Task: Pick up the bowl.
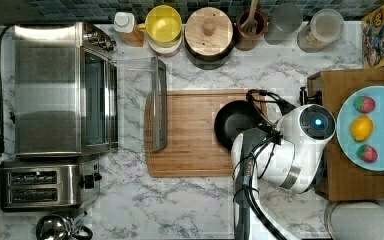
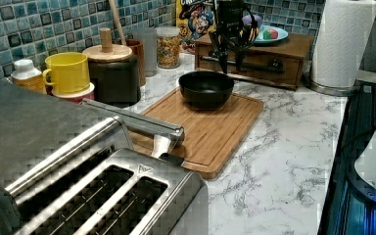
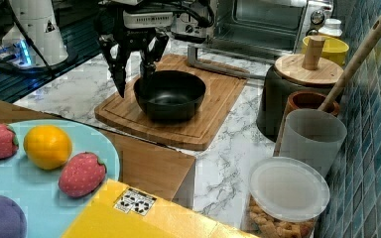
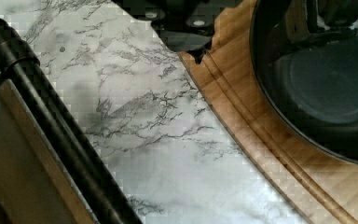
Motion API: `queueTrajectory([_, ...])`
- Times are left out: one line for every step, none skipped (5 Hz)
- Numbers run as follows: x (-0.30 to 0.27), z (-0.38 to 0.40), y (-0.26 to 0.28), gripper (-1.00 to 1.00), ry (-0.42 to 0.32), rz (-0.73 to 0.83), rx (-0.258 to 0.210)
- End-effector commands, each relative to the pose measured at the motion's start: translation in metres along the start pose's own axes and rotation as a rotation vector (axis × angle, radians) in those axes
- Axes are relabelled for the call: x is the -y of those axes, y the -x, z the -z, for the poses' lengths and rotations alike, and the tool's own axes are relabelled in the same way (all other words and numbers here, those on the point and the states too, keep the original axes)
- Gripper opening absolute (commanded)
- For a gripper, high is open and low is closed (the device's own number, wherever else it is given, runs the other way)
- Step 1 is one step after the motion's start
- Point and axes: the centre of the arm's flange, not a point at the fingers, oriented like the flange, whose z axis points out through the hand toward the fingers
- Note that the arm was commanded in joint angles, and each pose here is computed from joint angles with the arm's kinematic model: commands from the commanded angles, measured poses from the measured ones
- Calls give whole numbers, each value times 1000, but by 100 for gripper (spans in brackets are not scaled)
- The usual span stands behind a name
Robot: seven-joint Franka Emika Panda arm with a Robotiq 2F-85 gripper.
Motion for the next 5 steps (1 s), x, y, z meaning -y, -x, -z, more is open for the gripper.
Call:
queueTrajectory([11, -39, 12, 0, -44, 68, 25])
queueTrajectory([11, -43, 12, 0, -39, 36, 12])
queueTrajectory([5, -33, 12, -100, -74, -8, -32])
queueTrajectory([10, -29, 8, -100, -68, -13, -38])
queueTrajectory([8, -29, 9, -100, -58, -31, -34])
